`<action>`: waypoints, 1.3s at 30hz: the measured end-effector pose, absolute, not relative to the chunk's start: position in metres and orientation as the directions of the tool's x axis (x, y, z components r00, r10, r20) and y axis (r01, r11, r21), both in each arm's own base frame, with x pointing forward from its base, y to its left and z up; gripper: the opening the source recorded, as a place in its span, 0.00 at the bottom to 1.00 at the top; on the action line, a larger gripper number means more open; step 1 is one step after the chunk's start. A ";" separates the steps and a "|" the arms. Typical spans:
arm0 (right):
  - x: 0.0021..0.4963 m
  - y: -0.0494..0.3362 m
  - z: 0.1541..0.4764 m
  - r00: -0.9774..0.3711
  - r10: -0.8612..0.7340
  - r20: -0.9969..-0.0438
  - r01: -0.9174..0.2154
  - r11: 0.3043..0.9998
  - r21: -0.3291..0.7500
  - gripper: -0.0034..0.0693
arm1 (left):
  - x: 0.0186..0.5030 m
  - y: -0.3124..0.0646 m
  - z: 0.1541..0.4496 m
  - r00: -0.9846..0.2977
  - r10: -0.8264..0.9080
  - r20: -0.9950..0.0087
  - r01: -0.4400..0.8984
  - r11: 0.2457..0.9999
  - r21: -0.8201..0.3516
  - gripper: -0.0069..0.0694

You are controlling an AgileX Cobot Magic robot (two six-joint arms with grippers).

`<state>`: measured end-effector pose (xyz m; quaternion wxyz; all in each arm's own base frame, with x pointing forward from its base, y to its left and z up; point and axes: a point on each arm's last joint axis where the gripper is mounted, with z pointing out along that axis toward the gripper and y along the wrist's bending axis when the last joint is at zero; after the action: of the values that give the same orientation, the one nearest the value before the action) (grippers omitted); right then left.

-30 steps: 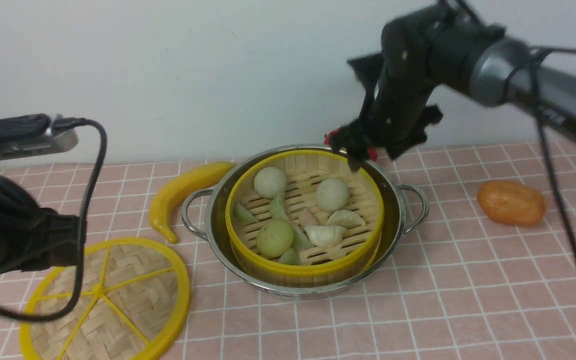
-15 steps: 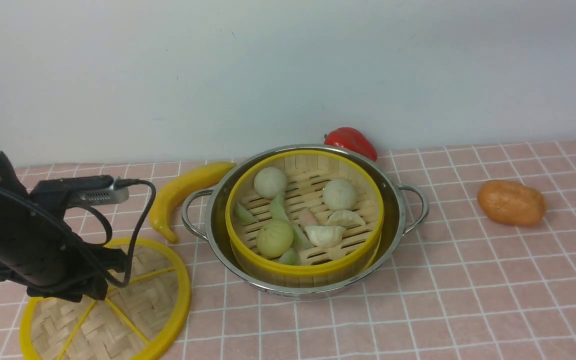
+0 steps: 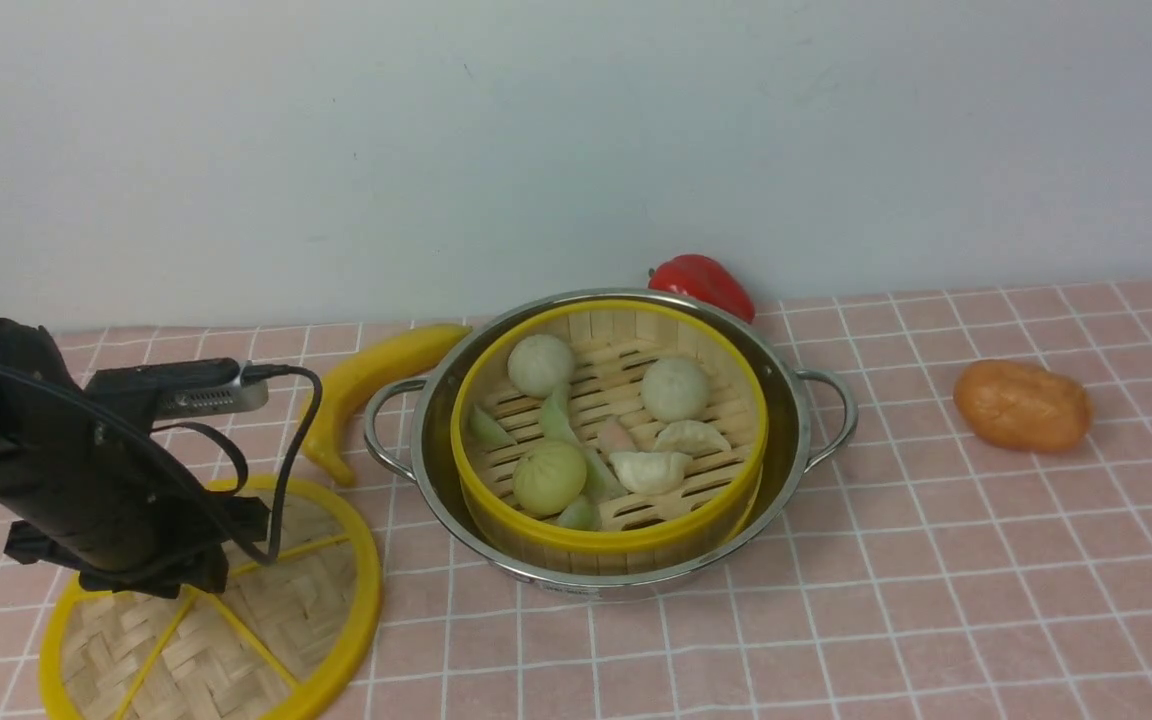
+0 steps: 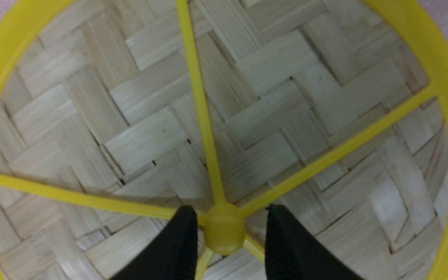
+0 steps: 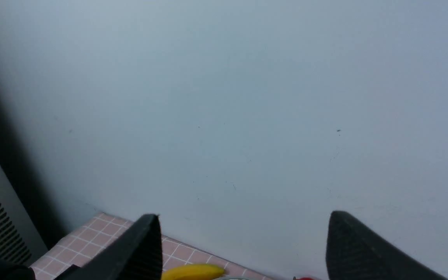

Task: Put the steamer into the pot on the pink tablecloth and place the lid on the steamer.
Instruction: 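Grasp the bamboo steamer lid lying on the table by its centre knob, then place the yellow bamboo steamer lid onto the steamer in the pot with the left gripper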

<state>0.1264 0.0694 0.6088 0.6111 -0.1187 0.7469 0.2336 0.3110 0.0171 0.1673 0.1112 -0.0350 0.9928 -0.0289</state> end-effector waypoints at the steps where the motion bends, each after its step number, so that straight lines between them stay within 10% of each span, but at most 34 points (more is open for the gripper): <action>1: 0.125 0.068 0.609 -0.223 0.109 -0.969 -0.463 0.862 0.204 0.79 | 0.311 0.017 0.166 -0.974 -0.076 -0.214 -0.063 0.996 -0.065 0.40; 7: 0.122 0.067 0.599 -0.253 0.093 -0.963 -0.457 0.866 0.204 0.79 | 0.312 0.017 0.166 -0.974 -0.080 -0.213 -0.068 0.996 -0.064 0.24; 18: 0.092 0.049 0.597 -0.207 0.084 -0.975 -0.440 0.882 0.169 0.79 | 0.311 0.022 0.185 -0.991 -0.036 -0.128 -0.035 0.999 -0.012 0.24; 27: 0.020 0.005 0.609 -0.029 0.141 -0.990 -0.411 0.901 0.140 0.79 | 0.331 0.015 0.306 -0.938 0.014 -0.347 -0.032 0.991 0.127 0.24; 39: 0.019 0.008 0.599 -0.078 0.170 -0.982 -0.428 0.884 0.187 0.79 | 0.359 -0.193 0.311 -0.791 0.448 -0.417 0.457 0.885 0.084 0.24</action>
<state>0.0188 0.0076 0.5989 0.6725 -0.0921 0.7000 0.2220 0.3586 -0.1933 0.3110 0.2176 0.2393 0.9462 -0.0107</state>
